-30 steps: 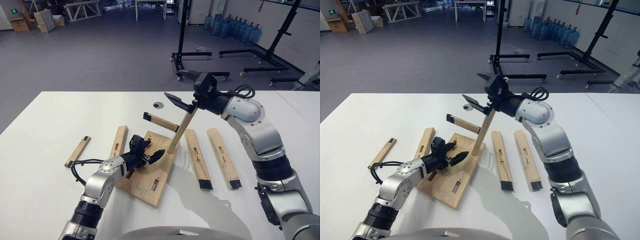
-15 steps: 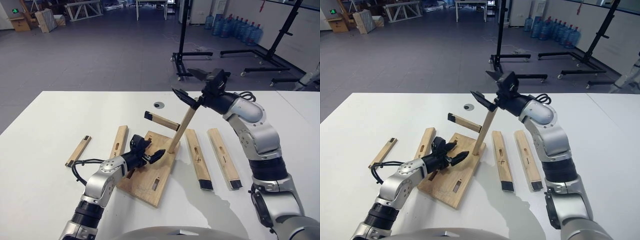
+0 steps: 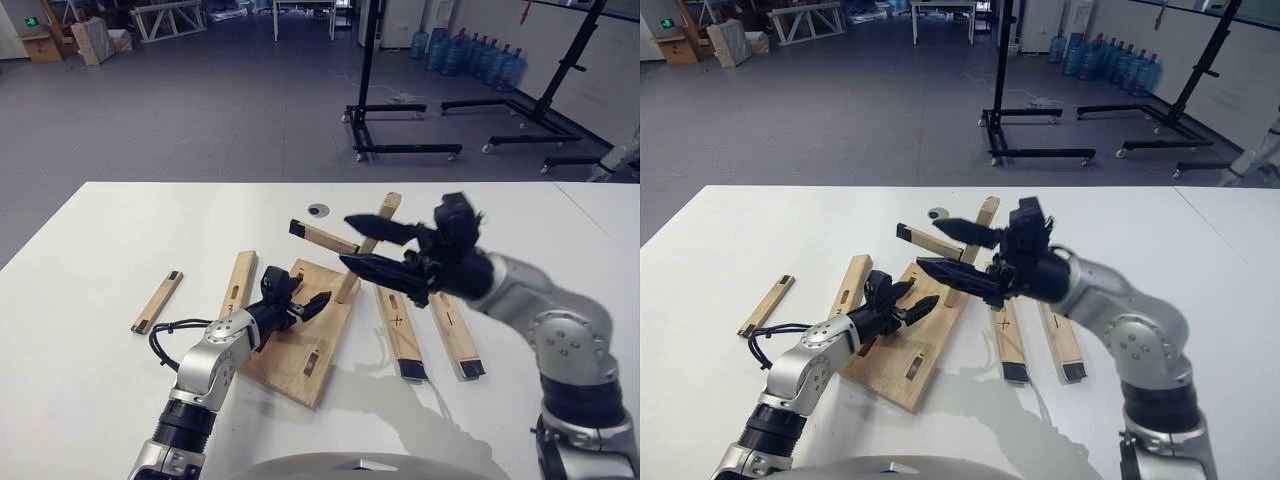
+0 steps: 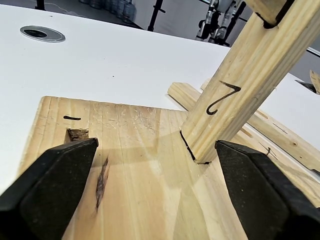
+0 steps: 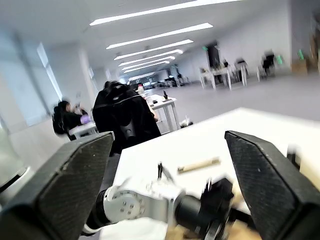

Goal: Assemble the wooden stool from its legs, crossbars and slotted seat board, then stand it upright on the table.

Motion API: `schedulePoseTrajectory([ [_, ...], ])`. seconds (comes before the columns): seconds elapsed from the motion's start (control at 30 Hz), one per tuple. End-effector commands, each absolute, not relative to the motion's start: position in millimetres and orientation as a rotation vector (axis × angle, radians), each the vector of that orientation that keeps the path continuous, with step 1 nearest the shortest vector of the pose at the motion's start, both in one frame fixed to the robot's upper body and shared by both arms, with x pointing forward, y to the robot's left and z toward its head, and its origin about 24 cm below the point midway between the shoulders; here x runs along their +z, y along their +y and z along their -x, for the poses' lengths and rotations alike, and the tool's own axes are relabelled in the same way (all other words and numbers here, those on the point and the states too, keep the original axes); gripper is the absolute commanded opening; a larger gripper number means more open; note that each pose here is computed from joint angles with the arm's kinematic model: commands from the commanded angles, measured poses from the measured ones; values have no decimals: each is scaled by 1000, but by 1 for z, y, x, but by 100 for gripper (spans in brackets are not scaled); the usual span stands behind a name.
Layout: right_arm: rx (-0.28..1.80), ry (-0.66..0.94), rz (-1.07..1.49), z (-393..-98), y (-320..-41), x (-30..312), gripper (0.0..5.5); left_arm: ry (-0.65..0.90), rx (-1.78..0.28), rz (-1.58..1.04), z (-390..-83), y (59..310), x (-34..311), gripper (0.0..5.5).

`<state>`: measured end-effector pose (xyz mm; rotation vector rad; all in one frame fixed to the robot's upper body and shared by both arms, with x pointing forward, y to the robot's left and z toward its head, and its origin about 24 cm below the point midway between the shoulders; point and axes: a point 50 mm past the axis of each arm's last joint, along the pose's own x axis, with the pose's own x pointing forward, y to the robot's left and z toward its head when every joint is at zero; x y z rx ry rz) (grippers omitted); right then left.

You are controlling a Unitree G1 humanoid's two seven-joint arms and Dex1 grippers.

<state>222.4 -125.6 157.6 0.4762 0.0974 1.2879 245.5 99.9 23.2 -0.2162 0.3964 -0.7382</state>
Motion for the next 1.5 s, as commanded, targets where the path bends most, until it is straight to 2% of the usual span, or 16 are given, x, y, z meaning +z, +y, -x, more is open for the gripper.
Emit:
schedulePoseTrajectory([
  [0.03, 1200, 294, -470, -226, -112, 111, 407, 557, -688, 187, -234, 109, -5, 430],
  [0.17, 1084, 442, -399, -239, -114, 71, 407, 549, -703, 177, -236, 108, -3, 430],
  [0.27, 980, 438, -312, -255, -127, 60, 407, 547, -707, 172, -237, 108, -3, 430],
  [0.5, 955, 338, -206, -279, -133, 69, 407, 545, -706, 173, -238, 109, -3, 430],
  [0.73, 981, 275, -177, -285, -140, 86, 407, 537, -699, 174, -239, 107, -3, 430],
  [0.87, 998, 238, -171, -276, -148, 97, 407, 500, -687, 146, -240, 108, 0, 430],
  [0.97, 903, 135, -173, -259, -161, 110, 407, 384, -619, 72, -246, 114, 13, 430],
  [1.1, 716, 216, -201, -223, -175, 101, 407, 224, -569, 115, -246, 117, 42, 430],
  [1.2, 582, 224, -250, -217, -191, 104, 407, 138, -562, 155, -239, 115, 60, 430],
  [1.33, 104, 217, -82, -224, -230, 106, 407, 33, -534, 215, -230, 111, 81, 430],
  [1.4, 45, 241, -10, -217, -232, 107, 407, 5, -501, 247, -227, 111, 86, 430],
  [1.5, 16, 390, -12, -204, -233, 89, 407, -12, -472, 275, -224, 112, 87, 430],
])
